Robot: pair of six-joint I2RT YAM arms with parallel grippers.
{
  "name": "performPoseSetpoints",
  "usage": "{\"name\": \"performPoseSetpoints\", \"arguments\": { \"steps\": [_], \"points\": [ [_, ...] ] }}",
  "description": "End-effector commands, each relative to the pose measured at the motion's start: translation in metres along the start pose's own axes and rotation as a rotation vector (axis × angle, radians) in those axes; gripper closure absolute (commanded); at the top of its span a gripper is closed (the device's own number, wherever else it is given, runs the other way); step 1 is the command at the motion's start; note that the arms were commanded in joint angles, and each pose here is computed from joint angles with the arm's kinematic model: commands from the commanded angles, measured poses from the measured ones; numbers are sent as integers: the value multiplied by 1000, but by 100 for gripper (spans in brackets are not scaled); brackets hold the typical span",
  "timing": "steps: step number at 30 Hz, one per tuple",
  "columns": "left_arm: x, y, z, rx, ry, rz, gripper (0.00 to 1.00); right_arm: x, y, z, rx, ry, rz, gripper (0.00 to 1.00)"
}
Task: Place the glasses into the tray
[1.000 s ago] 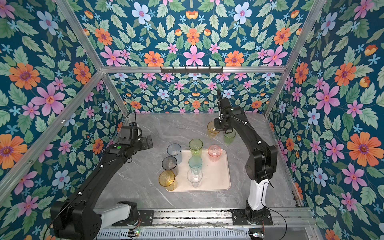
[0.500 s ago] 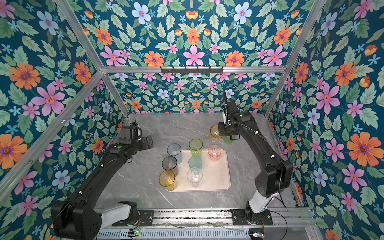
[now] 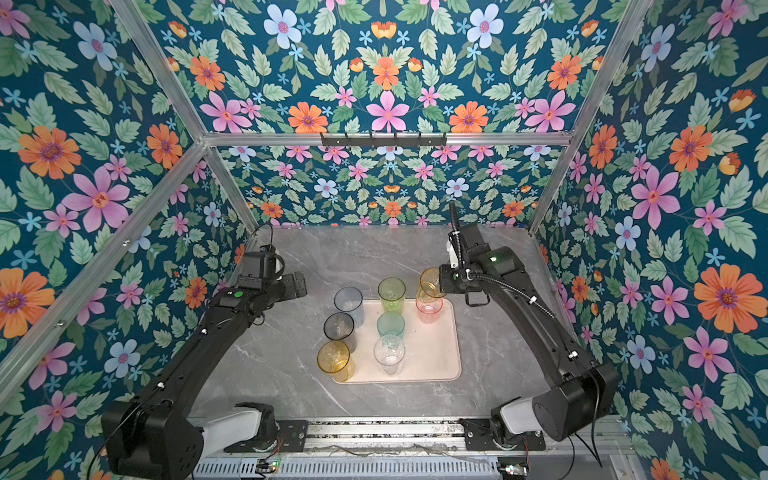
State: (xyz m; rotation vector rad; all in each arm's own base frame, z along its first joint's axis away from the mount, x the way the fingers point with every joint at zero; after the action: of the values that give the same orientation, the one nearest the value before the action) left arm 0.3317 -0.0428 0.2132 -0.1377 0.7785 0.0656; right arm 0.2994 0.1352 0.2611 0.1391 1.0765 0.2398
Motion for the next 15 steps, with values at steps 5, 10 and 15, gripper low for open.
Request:
{"name": "performPoseSetpoints", "arguments": {
  "steps": [5, 10, 15],
  "points": [
    [-2, 0, 3, 0, -9, -4, 1, -1, 2, -22, 38, 8, 31, 100],
    [-1, 0, 3, 0, -6, -4, 1, 1, 1, -36, 50, 30, 41, 100],
    [-1, 0, 3, 0, -5, -2, 1, 3, 2, -46, 58, 46, 52, 100]
  ]
}}
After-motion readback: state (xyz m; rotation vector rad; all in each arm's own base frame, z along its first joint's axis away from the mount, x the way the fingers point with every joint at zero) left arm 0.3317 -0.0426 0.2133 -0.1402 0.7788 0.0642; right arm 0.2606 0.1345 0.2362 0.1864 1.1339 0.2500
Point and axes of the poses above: each gripper's point midway between its finger pads, its own x axis out along the fingers, its own y axis along the line the jaws close on, z = x × y, the point moved 2 cm from there along -x, back along the fingers
